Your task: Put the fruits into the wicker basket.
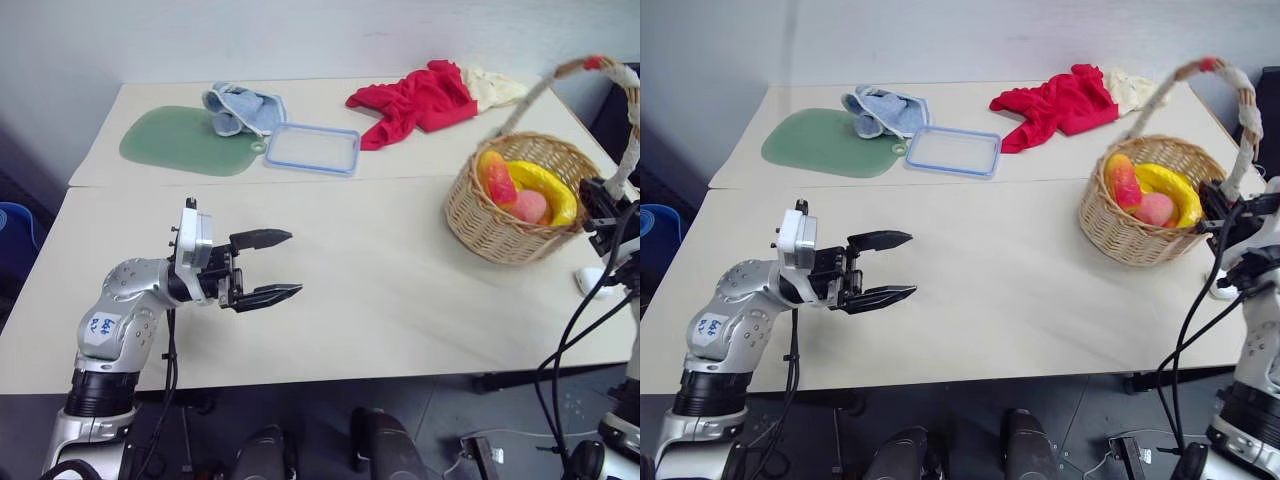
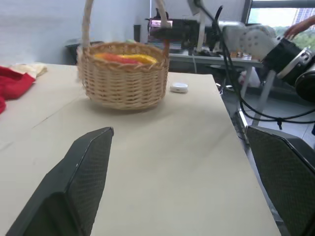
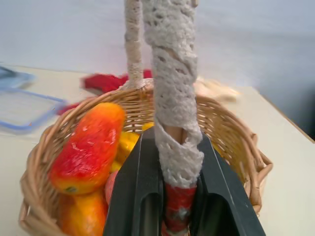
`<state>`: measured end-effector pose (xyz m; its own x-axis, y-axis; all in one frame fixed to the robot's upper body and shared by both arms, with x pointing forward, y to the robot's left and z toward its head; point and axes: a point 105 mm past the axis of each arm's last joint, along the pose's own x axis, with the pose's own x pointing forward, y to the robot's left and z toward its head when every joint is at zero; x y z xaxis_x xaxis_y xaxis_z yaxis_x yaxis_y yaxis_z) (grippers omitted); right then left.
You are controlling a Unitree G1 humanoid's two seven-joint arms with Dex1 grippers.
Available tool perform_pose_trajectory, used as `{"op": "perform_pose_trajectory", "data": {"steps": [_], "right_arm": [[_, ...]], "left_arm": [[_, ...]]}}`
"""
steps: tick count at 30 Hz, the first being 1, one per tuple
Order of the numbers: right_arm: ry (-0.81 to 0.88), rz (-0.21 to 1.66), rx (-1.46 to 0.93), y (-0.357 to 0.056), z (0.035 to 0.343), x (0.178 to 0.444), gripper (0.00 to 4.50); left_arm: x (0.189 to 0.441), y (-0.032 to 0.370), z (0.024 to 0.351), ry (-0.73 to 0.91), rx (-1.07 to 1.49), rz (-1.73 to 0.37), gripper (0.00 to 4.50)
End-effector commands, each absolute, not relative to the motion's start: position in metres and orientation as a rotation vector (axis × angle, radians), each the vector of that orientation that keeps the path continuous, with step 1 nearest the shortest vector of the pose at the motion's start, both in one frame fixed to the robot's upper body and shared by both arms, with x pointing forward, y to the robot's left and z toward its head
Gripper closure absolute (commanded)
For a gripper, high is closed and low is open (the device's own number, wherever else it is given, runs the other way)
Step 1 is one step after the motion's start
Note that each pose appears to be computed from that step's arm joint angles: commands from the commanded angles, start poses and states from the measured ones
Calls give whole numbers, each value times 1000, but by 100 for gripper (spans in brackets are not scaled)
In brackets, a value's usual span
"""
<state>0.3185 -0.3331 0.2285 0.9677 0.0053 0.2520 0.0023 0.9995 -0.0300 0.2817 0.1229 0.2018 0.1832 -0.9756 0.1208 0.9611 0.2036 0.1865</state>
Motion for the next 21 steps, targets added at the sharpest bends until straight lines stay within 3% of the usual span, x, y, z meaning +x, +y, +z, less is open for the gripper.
{"op": "perform_pose_trajectory", "data": {"steps": [1,2,8,15,19,21], "right_arm": [[-337,-50,-39,-338,242,318,428],[-355,-59,-16,-341,243,318,428],[-334,-74,-40,-347,256,318,245],[-406,117,-325,-334,280,273,4],[-316,180,-464,-346,274,251,1],[-244,312,-554,-336,266,240,1]], "left_arm": [[282,123,210,-274,82,-1366,0],[282,123,209,-269,86,-1365,0],[284,128,211,-251,154,-1345,0],[282,140,200,-176,241,-1341,0],[292,166,190,-95,358,-1254,0],[294,182,191,-69,349,-1203,0]]}}
